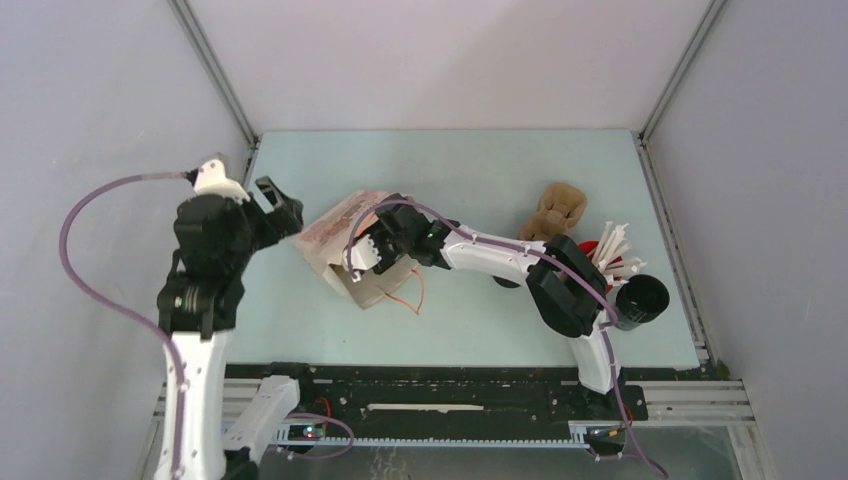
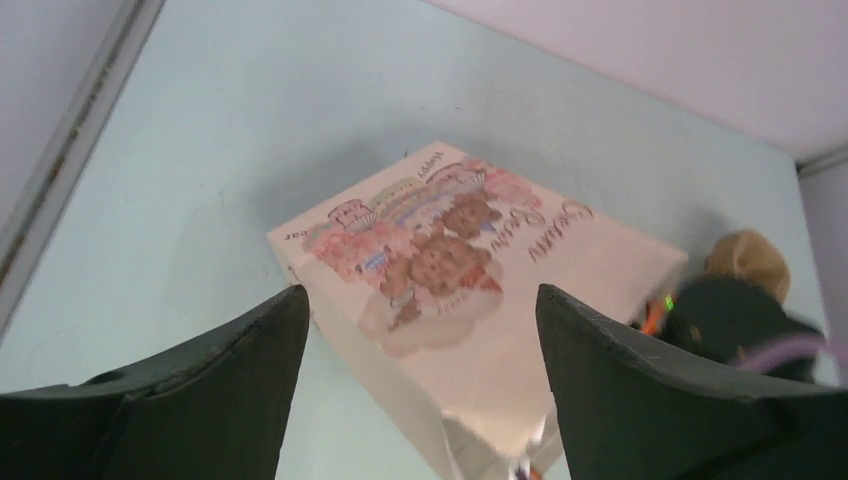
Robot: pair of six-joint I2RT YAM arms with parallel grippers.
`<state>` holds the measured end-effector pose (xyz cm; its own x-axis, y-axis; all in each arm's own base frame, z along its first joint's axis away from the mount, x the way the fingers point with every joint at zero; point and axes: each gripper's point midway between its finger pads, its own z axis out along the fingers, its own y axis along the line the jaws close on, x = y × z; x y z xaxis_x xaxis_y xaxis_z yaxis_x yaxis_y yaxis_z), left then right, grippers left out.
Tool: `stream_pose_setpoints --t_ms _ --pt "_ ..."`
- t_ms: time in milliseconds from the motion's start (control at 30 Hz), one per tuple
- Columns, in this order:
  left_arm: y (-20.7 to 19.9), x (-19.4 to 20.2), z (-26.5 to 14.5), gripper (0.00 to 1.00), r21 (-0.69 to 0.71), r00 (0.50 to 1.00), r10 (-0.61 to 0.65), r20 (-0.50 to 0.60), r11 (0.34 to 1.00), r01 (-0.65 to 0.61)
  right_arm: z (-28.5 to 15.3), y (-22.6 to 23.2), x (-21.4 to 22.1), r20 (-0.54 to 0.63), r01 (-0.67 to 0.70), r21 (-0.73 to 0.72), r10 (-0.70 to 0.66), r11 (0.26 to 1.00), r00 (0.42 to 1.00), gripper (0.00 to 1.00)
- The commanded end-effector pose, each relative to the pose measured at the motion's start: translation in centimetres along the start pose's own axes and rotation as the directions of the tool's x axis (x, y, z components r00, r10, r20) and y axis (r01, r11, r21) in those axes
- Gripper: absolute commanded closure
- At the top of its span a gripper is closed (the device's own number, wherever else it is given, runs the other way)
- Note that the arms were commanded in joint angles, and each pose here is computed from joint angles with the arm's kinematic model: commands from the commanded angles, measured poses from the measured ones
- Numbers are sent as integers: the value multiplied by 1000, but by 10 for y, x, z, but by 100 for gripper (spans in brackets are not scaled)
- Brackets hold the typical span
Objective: Pack the takeout coffee
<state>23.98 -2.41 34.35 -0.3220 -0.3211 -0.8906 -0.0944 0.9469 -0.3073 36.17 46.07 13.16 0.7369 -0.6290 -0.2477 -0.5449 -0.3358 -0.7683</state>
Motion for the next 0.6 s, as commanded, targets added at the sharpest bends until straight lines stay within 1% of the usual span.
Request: stream_pose_setpoints --t_ms 0,67,133,200,233,300,367,400,433,500,567 --pt "14 -6 71 11 12 984 -163 -66 986 164 -7 -15 -10 37 -36 16 35 999 999 79" --pt "27 -5 109 11 -14 971 -218 -100 976 217 -6 -13 -11 39 -36 15 35 999 999 79" --pt "46 -3 147 17 -80 955 -266 -135 963 257 -4 -12 -12 45 -39 13 39 999 998 79" --pt "64 -1 186 18 -137 946 -287 -153 954 268 -4 -12 -14 52 -43 14 42 999 998 79" --pt "67 2 204 18 -133 937 -297 -185 952 276 -4 -12 -13 54 -45 14 44 999 998 79" --pt "66 8 239 19 -101 909 -325 -259 946 309 -5 -13 -14 59 -46 14 45 999 997 79" --pt "53 14 272 16 0 890 -322 -324 940 341 -6 -15 -15 65 -45 16 44 999 997 79" --pt "49 23 284 14 18 867 -327 -375 933 359 -6 -17 -16 69 -47 19 46 999 997 79" --pt "47 31 296 14 25 848 -325 -419 929 369 -7 -18 -16 71 -52 19 51 998 996 78" --pt "39 41 313 15 64 823 -310 -476 921 385 -7 -21 -17 74 -56 21 54 998 996 78" --pt "36 59 322 17 75 792 -305 -528 913 402 -7 -24 -18 74 -57 30 55 998 996 77"
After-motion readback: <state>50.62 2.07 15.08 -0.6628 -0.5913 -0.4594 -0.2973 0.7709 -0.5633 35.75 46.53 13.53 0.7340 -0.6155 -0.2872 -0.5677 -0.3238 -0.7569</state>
